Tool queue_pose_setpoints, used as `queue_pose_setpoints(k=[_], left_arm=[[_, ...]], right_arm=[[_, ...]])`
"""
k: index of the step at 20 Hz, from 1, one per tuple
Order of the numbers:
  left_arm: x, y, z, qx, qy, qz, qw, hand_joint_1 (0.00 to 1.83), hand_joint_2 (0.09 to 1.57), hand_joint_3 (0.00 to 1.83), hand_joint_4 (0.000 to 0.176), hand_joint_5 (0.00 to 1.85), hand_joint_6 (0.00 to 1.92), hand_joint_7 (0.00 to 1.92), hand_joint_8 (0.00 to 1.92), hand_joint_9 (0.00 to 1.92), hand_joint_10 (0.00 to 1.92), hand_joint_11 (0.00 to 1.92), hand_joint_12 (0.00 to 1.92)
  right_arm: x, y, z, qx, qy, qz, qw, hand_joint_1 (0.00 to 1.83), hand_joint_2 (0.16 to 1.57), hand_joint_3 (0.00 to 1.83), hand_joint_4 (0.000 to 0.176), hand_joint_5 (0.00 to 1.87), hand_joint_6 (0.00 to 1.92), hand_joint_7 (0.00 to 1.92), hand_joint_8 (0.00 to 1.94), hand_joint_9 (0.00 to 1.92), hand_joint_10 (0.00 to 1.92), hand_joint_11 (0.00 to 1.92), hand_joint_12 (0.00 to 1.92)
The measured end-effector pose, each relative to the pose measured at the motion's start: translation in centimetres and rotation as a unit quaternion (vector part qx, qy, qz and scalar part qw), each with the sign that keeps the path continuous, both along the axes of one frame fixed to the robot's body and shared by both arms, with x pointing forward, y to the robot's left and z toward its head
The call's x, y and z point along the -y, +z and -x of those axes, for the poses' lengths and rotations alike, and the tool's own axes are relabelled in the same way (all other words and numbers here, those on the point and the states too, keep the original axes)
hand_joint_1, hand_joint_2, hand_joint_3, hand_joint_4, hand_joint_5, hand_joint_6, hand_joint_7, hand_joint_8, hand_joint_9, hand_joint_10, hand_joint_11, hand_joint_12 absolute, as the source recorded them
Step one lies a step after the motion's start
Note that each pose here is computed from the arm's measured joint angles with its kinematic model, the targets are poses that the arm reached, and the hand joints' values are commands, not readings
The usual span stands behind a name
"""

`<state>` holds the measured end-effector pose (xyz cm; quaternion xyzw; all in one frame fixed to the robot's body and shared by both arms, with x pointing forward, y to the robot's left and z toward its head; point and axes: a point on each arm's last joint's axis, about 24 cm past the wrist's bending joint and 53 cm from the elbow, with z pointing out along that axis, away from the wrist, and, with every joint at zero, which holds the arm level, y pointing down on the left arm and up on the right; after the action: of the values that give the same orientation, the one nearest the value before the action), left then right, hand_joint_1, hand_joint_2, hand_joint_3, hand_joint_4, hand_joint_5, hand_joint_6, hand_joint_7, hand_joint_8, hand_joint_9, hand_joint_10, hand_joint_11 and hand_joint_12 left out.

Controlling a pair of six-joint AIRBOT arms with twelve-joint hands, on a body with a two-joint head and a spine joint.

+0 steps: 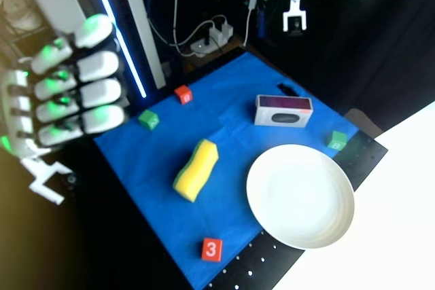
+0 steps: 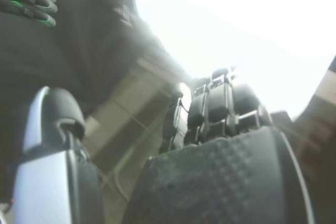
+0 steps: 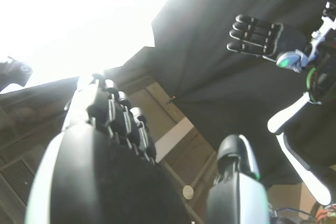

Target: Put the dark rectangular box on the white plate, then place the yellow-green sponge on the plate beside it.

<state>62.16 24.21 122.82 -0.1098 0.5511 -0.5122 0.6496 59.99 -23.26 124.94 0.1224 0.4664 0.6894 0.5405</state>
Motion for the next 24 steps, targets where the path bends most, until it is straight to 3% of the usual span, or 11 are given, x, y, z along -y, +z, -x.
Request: queue_pose_setpoints(k=[2, 3, 4, 5, 6, 8, 10, 14, 18, 20, 24], left_arm=[[0.5, -0.6, -0.9, -0.012, -0.004, -0.013, 0.9998, 0.76, 0.76, 0.0, 0.137, 0.02, 0.0, 0.02, 0.0, 0.08, 0.0, 0.0, 0.44], [0.9, -0.9, -1.4, -0.019, -0.01, -0.022, 0.9995, 0.82, 0.72, 0.0, 0.085, 0.02, 0.0, 0.02, 0.0, 0.08, 0.0, 0.0, 0.36], [1.5, -1.6, -1.8, -0.031, -0.019, -0.04, 0.9985, 0.88, 0.71, 0.0, 0.078, 0.02, 0.0, 0.01, 0.0, 0.06, 0.0, 0.0, 0.25], [1.8, -2.1, -2.1, -0.041, -0.024, -0.056, 0.9973, 0.95, 0.73, 0.0, 0.112, 0.04, 0.01, 0.01, 0.0, 0.03, 0.01, 0.0, 0.06], [2.2, -3.0, -3.1, -0.059, -0.029, -0.085, 0.9942, 0.97, 0.77, 0.01, 0.151, 0.05, 0.01, 0.0, 0.0, 0.0, 0.0, 0.0, 0.0], [2.2, -3.4, -4.0, -0.07, -0.027, -0.098, 0.9924, 0.89, 0.76, 0.01, 0.128, 0.03, 0.0, 0.0, 0.0, 0.0, 0.0, 0.01, 0.0], [2.5, -4.4, -4.9, -0.089, -0.028, -0.122, 0.9881, 0.81, 0.78, 0.01, 0.145, 0.0, 0.0, 0.0, 0.0, 0.0, 0.0, 0.0, 0.0], [5.5, -6.9, -6.1, -0.116, -0.058, -0.203, 0.9704, 0.91, 0.77, 0.0, 0.176, 0.0, 0.0, 0.0, 0.0, 0.0, 0.0, 0.0, 0.0], [7.8, -8.5, -7.4, -0.122, -0.073, -0.262, 0.9545, 0.92, 0.75, 0.0, 0.176, 0.0, 0.0, 0.0, 0.0, 0.0, 0.0, 0.0, 0.0], [9.4, -10.3, -7.6, -0.129, -0.085, -0.314, 0.9367, 0.83, 0.75, 0.0, 0.167, 0.01, 0.0, 0.0, 0.0, 0.0, 0.0, 0.0, 0.0], [9.9, -11.1, -7.7, -0.124, -0.088, -0.368, 0.9175, 0.81, 0.79, 0.01, 0.147, 0.05, 0.01, 0.07, 0.02, 0.04, 0.02, 0.06, 0.03]], right_arm=[[0.1, -0.7, -0.6, -0.011, -0.005, 0.01, 0.9999, 0.73, 0.96, 0.0, 0.141, 0.0, 0.0, 0.0, 0.0, 0.0, 0.0, 0.0, 0.0], [0.0, -1.4, -1.1, -0.023, -0.009, 0.02, 0.9995, 0.76, 0.89, 0.0, 0.117, 0.0, 0.0, 0.0, 0.0, 0.0, 0.0, 0.0, 0.0], [0.0, -2.4, -1.7, -0.04, -0.012, 0.033, 0.9986, 0.73, 0.86, 0.0, 0.107, 0.0, 0.0, 0.0, 0.0, 0.0, 0.0, 0.0, 0.0], [-0.2, -3.1, -2.1, -0.052, -0.013, 0.045, 0.9975, 0.74, 0.84, 0.0, 0.085, 0.0, 0.0, 0.01, 0.0, 0.0, 0.0, 0.0, 0.0], [-0.4, -4.2, -2.6, -0.069, -0.013, 0.066, 0.9953, 0.73, 0.82, 0.0, 0.1, 0.0, 0.0, 0.02, 0.0, 0.0, 0.0, 0.0, 0.0], [-0.5, -5.0, -2.9, -0.081, -0.013, 0.08, 0.9934, 0.71, 0.82, 0.0, 0.112, 0.0, 0.0, 0.0, 0.0, 0.0, 0.0, 0.0, 0.0], [-0.5, -6.0, -3.3, -0.094, -0.011, 0.105, 0.99, 0.73, 0.85, 0.0, 0.103, 0.0, 0.0, 0.0, 0.0, 0.0, 0.0, 0.0, 0.0], [-0.1, -7.9, -4.3, -0.123, -0.021, 0.141, 0.982, 0.77, 0.86, 0.0, 0.077, 0.0, 0.0, 0.0, 0.0, 0.0, 0.0, 0.0, 0.0], [-0.1, -8.4, -4.4, -0.126, -0.019, 0.15, 0.9804, 0.77, 0.86, 0.0, 0.109, 0.0, 0.0, 0.0, 0.0, 0.0, 0.0, 0.0, 0.0], [-0.3, -8.7, -4.4, -0.131, -0.018, 0.151, 0.9797, 0.77, 0.87, 0.0, 0.114, 0.0, 0.0, 0.0, 0.0, 0.0, 0.0, 0.0, 0.0], [-0.2, -8.8, -4.5, -0.131, -0.016, 0.154, 0.9792, 0.77, 0.87, 0.0, 0.122, 0.0, 0.0, 0.0, 0.0, 0.0, 0.0, 0.0, 0.0]])
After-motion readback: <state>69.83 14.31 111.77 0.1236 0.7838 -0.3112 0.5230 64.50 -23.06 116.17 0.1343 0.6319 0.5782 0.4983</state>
